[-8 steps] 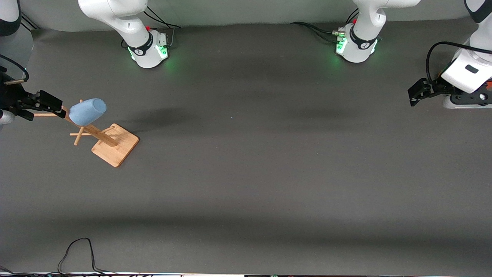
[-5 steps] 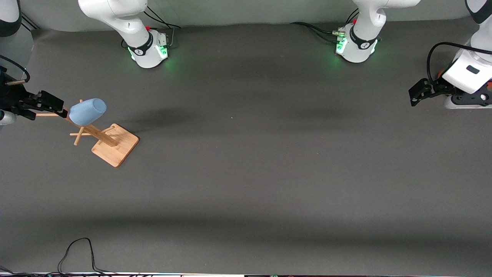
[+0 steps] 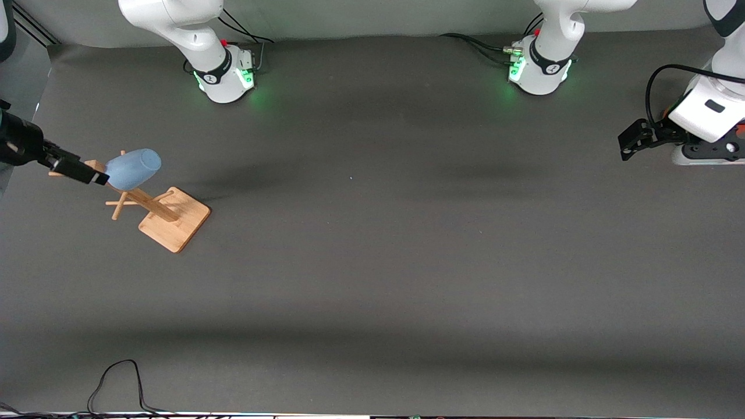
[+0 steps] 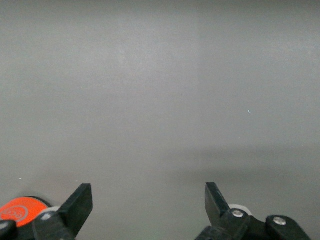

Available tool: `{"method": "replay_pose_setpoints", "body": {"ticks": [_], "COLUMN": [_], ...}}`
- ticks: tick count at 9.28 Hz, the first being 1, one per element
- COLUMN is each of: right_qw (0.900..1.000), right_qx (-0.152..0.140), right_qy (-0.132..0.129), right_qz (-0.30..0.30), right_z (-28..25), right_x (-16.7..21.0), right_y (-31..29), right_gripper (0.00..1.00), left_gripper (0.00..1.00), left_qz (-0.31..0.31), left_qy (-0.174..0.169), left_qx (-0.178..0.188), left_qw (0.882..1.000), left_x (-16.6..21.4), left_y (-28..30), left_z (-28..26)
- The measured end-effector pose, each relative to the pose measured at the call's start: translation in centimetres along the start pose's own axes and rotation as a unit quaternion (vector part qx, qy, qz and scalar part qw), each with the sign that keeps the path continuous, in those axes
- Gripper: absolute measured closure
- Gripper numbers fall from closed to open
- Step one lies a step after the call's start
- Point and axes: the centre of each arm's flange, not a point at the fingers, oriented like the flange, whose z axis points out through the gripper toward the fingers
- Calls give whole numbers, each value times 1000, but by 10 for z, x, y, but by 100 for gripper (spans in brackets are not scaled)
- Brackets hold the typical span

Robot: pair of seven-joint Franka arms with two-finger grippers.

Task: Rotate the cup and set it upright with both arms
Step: 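Move the right gripper onto the light blue cup on the wooden stand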

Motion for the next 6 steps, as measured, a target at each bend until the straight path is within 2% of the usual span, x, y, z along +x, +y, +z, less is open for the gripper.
{"method": "replay_pose_setpoints", "body": {"ticks": [1, 3, 6], "right_qw": [998, 988, 979], "right_qx": [-8, 7, 32], "right_qy": [-14, -55, -80], "right_qz": [63, 142, 186], "right_z": [15, 35, 58], "right_x": [5, 25, 37], "right_y": [9, 43, 63], "right_gripper": [0, 0, 0], "left_gripper": [0, 0, 0], "left_qz": [0, 2, 2], "left_qy": [-3, -4, -3], "left_qx": [0, 0, 0], "left_qw": [1000, 1000, 1000], "left_x": [0, 0, 0], "left_y": [0, 2, 3], "left_z": [3, 5, 3]}}
